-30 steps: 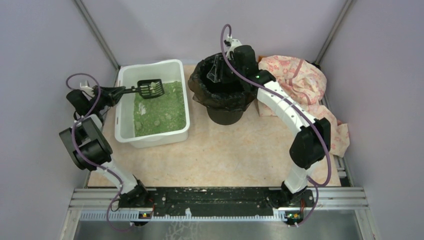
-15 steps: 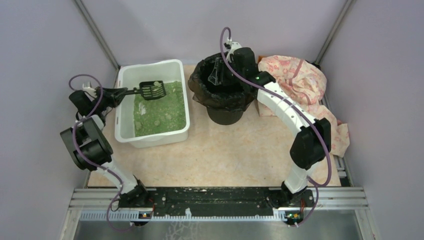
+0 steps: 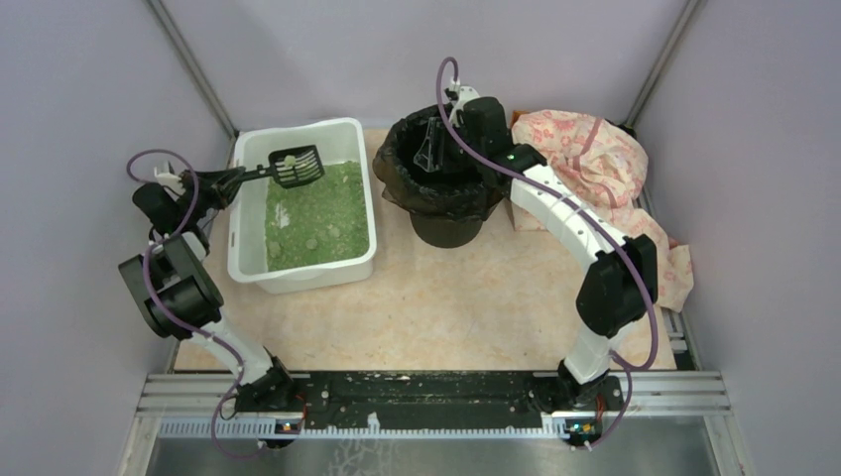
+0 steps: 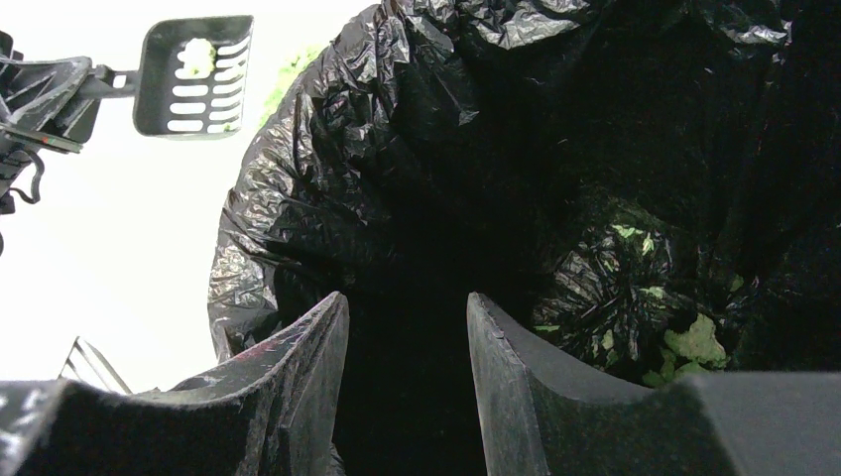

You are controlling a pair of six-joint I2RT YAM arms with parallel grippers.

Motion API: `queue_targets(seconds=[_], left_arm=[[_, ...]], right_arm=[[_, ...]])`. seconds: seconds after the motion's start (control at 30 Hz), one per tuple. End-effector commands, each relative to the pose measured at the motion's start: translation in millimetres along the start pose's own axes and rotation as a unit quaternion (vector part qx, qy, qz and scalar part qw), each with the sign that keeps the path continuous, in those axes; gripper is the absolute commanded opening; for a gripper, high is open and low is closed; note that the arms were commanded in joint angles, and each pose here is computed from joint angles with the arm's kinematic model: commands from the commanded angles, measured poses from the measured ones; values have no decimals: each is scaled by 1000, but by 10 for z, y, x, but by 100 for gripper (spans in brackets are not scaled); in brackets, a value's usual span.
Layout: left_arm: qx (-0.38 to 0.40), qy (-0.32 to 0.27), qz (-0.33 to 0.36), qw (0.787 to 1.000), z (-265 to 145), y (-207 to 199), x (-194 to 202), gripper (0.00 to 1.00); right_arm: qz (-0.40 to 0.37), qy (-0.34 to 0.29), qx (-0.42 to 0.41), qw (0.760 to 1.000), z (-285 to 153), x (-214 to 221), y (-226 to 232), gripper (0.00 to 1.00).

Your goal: Clean the litter box

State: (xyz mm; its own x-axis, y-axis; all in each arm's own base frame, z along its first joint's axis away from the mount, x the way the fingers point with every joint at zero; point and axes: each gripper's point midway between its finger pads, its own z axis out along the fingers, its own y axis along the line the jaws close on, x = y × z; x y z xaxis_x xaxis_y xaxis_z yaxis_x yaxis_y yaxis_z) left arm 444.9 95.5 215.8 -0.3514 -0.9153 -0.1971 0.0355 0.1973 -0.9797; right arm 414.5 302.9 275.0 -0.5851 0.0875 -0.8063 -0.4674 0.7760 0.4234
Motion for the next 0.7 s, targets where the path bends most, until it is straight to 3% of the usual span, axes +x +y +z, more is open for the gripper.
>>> queue_targets(seconds=[0.0,0.43,0.67], left_arm=[[50,-10,26,998,1,-473,-45,0],[43,-7,-13,999,545,-1217,183,0],[87,31,20,996,845,-1791,533,0]], right_arm=[[-8,-56,-17,998,-257,-351,163,48],[-26,-121,-27,992,-590,-891,399,47],[-43,-132,-18,990,-717,-980,409,47]])
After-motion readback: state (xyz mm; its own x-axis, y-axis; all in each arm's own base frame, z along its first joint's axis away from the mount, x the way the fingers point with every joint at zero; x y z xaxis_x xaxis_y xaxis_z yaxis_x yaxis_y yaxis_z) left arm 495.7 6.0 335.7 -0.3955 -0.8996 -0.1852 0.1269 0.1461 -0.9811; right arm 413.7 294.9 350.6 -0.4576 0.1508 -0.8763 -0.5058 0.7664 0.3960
